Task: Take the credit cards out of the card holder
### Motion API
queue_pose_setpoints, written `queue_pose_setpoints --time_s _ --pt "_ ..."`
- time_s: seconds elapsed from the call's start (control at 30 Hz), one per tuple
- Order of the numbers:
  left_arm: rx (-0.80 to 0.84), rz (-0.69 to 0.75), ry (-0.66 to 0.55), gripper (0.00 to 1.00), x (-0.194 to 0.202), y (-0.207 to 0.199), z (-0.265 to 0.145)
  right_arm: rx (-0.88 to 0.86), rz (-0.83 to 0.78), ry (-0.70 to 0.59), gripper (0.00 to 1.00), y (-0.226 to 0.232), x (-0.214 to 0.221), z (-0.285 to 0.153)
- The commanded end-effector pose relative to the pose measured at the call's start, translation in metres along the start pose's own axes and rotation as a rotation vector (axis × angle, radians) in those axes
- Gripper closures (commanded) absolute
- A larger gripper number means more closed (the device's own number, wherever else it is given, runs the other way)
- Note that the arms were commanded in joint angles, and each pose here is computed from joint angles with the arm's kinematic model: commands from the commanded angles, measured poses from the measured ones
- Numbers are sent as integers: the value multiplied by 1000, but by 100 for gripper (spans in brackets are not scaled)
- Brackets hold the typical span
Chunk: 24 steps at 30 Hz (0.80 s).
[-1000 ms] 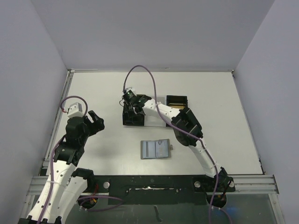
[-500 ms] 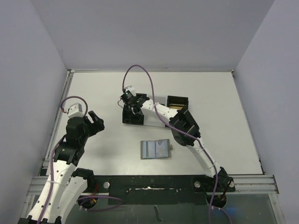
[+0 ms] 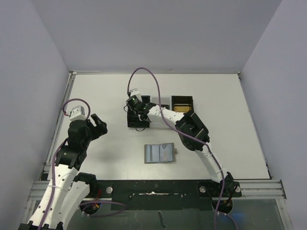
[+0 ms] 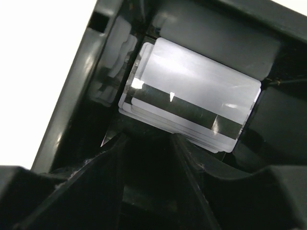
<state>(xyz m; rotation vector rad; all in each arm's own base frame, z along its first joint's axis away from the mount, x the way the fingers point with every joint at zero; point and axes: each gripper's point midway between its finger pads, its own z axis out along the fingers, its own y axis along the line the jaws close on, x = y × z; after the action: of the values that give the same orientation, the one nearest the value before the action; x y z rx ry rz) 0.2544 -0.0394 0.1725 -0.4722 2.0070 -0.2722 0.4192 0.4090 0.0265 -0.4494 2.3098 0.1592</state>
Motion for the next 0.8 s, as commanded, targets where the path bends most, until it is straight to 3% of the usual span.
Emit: queue_pose_setpoints --time_s 0.0,0.17,0.33,0.57,0.77 --pt "38 -22 -54 26 -20 -12 -6 -89 -132 92 57 6 25 -19" --pt "37 -23 -56 26 -21 -12 -6 -208 -133 28 53 23 -6 -51" --pt "68 3 -23 26 -16 -18 -4 -234 -55 44 52 21 -30 -73" --pt "103 24 26 26 -7 -25 3 -193 -1 57 51 4 -35 -75" --pt "104 17 34 26 -4 -25 4 -243 34 68 55 21 -31 -78"
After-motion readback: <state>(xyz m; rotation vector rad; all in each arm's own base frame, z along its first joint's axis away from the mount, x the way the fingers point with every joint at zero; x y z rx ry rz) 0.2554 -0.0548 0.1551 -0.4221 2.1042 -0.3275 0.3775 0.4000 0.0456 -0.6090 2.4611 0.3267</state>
